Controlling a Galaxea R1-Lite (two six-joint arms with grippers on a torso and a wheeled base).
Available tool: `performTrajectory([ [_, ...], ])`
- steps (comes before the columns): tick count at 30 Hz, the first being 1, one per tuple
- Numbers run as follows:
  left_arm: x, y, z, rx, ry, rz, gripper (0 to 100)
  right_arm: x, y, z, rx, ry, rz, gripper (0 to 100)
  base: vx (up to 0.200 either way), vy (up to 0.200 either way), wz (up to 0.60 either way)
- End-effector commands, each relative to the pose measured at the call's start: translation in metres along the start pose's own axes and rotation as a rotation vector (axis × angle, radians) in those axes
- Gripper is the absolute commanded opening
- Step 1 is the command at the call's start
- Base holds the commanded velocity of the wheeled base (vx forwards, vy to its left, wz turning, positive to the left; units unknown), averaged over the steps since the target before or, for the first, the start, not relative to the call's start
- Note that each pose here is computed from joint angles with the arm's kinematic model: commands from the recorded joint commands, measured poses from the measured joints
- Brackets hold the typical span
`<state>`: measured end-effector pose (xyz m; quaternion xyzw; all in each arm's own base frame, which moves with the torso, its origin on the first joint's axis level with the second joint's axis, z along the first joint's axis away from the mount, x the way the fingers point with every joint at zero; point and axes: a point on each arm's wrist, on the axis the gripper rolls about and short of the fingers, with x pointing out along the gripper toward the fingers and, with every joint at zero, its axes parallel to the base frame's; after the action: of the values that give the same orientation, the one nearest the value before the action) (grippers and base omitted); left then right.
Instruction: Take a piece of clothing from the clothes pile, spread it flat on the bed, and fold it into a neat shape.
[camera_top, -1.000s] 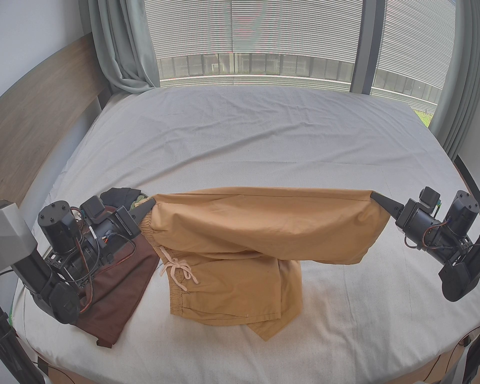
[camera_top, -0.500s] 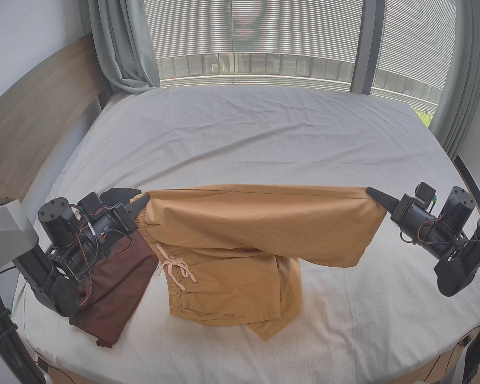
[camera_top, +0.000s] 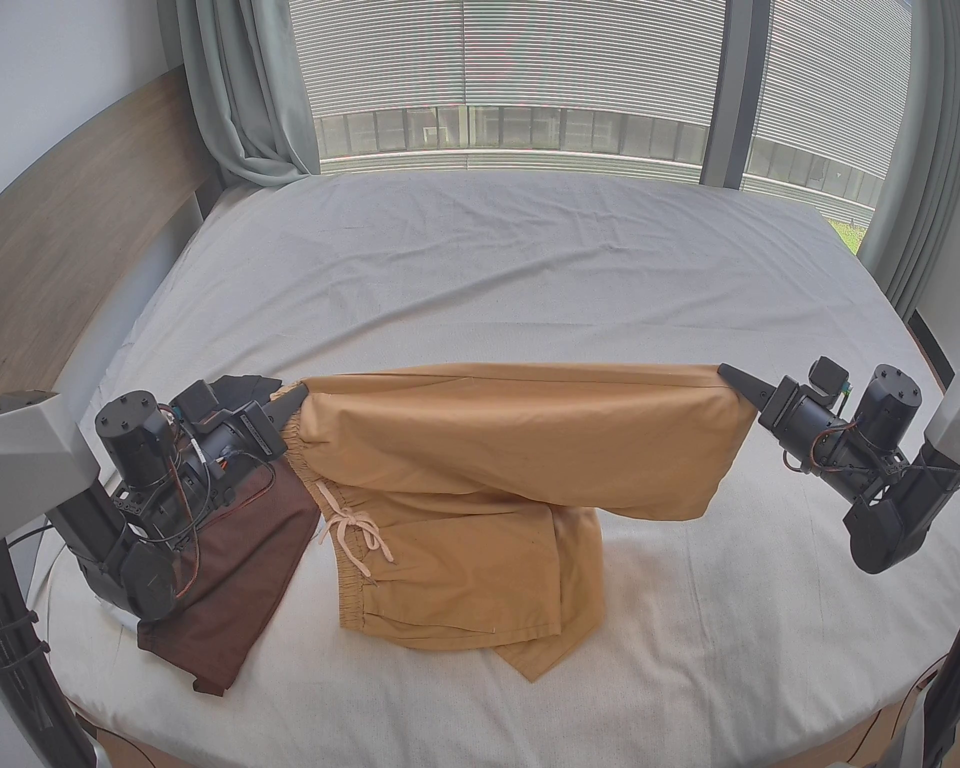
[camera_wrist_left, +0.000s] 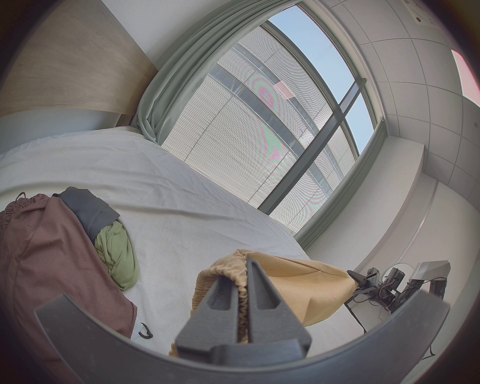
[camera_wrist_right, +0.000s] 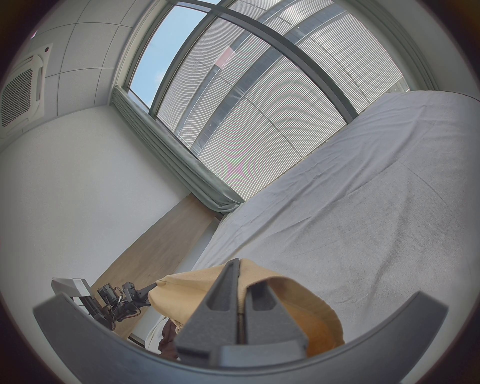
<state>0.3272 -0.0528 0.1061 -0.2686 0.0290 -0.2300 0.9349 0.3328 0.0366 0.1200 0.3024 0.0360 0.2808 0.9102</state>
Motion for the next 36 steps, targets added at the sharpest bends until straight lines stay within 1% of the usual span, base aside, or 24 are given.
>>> performTrajectory([
  [1, 0.006, 0.002, -0.003, -0.003, 0.002, -0.005, 0, 0.007, -0.011, -0.005, 0.008, 0.010, -0.011, 0, 0.000, 0.000, 0.00],
  [9, 0.024, 0.001, -0.007, 0.003, -0.029, -0.006, 0, 0.014, -0.014, -0.005, 0.004, 0.005, -0.003, 0, 0.000, 0.000, 0.00],
  [14, 0.029, 0.000, -0.011, 0.001, -0.024, -0.012, 0, 0.023, -0.024, -0.010, 0.010, 0.011, -0.010, 0, 0.000, 0.000, 0.00],
  [18, 0.039, 0.005, -0.015, 0.003, -0.036, -0.006, 0, 0.032, -0.033, -0.013, 0.031, 0.032, -0.034, 0, 0.000, 0.000, 0.00],
  [20, 0.046, 0.009, -0.016, 0.005, -0.055, 0.006, 0, 0.038, -0.035, -0.011, 0.031, 0.016, -0.050, 0, 0.000, 0.000, 0.00],
  [23, 0.052, 0.012, -0.017, 0.004, -0.070, 0.016, 0, 0.045, -0.039, -0.009, 0.035, -0.006, -0.054, 0, 0.000, 0.000, 0.00],
  [27, 0.058, 0.017, -0.021, 0.004, -0.074, 0.023, 0, 0.049, -0.041, -0.007, 0.039, -0.014, -0.048, 0, 0.000, 0.000, 0.00],
  [31, 0.063, 0.021, -0.024, 0.004, -0.076, 0.025, 0, 0.053, -0.045, -0.009, 0.048, -0.002, -0.061, 0, 0.000, 0.000, 0.00],
  [34, 0.069, 0.026, -0.030, 0.004, -0.077, 0.035, 0, 0.056, -0.054, -0.009, 0.049, -0.005, -0.072, 0, 0.000, 0.000, 0.00],
  [36, 0.075, 0.030, -0.031, 0.003, -0.105, 0.056, 0, 0.059, -0.059, -0.011, 0.049, -0.007, -0.075, 0, 0.000, 0.000, 0.00],
])
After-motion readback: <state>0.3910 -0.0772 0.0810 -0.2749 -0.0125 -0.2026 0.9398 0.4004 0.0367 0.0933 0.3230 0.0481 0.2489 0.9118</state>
